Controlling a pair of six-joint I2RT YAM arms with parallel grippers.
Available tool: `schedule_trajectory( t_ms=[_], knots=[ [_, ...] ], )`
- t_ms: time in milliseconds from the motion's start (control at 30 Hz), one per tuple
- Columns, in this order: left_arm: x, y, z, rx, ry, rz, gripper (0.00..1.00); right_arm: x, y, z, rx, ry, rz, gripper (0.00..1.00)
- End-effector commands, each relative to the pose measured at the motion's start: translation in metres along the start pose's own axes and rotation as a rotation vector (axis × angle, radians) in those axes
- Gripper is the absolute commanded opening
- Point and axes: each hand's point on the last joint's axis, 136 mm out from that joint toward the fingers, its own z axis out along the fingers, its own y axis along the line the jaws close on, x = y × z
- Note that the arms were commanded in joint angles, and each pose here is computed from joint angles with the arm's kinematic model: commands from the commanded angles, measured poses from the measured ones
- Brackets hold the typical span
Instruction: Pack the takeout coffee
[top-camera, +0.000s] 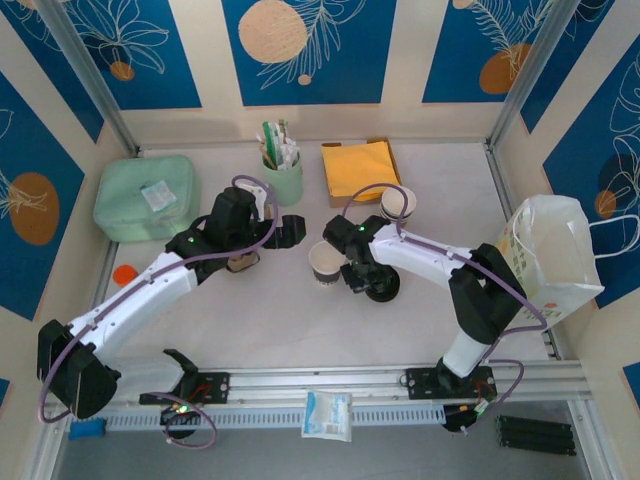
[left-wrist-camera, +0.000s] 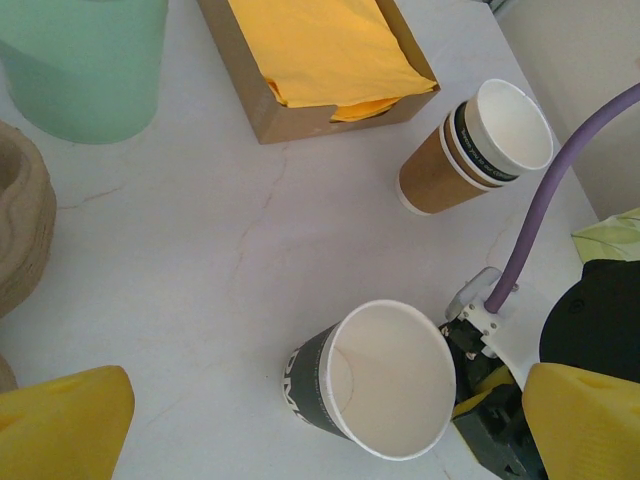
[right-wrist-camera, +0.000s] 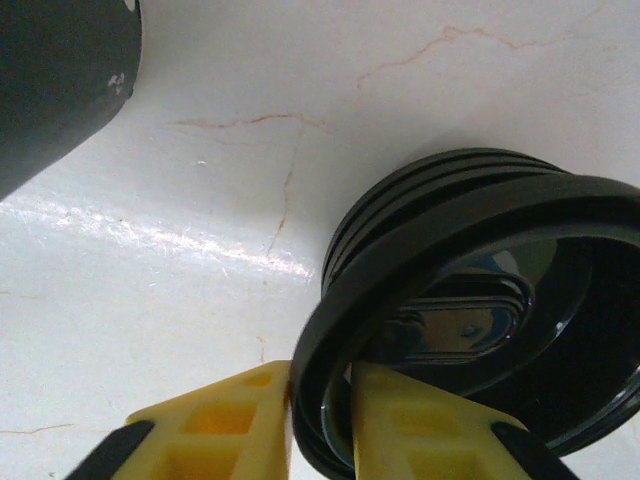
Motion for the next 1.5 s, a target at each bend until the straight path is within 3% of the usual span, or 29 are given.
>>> schedule_trajectory(
  t_ms=[0, 433, 567, 700, 933, 1033, 1233, 1467],
  knots=[
    [-0.012, -0.013, -0.004, 0.034, -0.030, 0.011, 0.99, -0.003, 0.001, -0.008, 0.005, -0.013, -0.003, 0.19],
    [-0.014, -0.015, -0.004, 0.041, -0.033, 0.013, 1.00, -0.012, -0.007, -0.059, -0.026, -0.128, 0.024, 0.14],
    [-0.017, -0.016, -0.006, 0.041, -0.043, 0.013, 1.00, -0.020, -0.010, -0.095, -0.102, -0.215, 0.057, 0.13],
    [-0.030, -0.023, -0.012, 0.055, -0.066, 0.013, 0.99, -0.036, 0.000, -0.149, -0.322, -0.342, 0.081, 0.13],
    [-0.072, -0.049, -0.027, 0.191, -0.119, -0.060, 1.00, -0.071, 0.017, -0.277, -1.006, -0.590, 0.115, 0.13],
    [-0.095, -0.061, -0.039, 0.297, -0.156, -0.138, 0.99, -0.080, 0.014, -0.313, -1.181, -0.650, 0.075, 0.13],
    [-0.126, -0.083, -0.067, 0.488, -0.220, -0.246, 1.00, -0.084, 0.015, -0.364, -1.400, -0.721, -0.065, 0.13],
    [-0.142, -0.102, -0.100, 0.634, -0.287, -0.286, 1.00, -0.086, 0.021, -0.395, -1.514, -0.729, -0.176, 0.13]
  ],
)
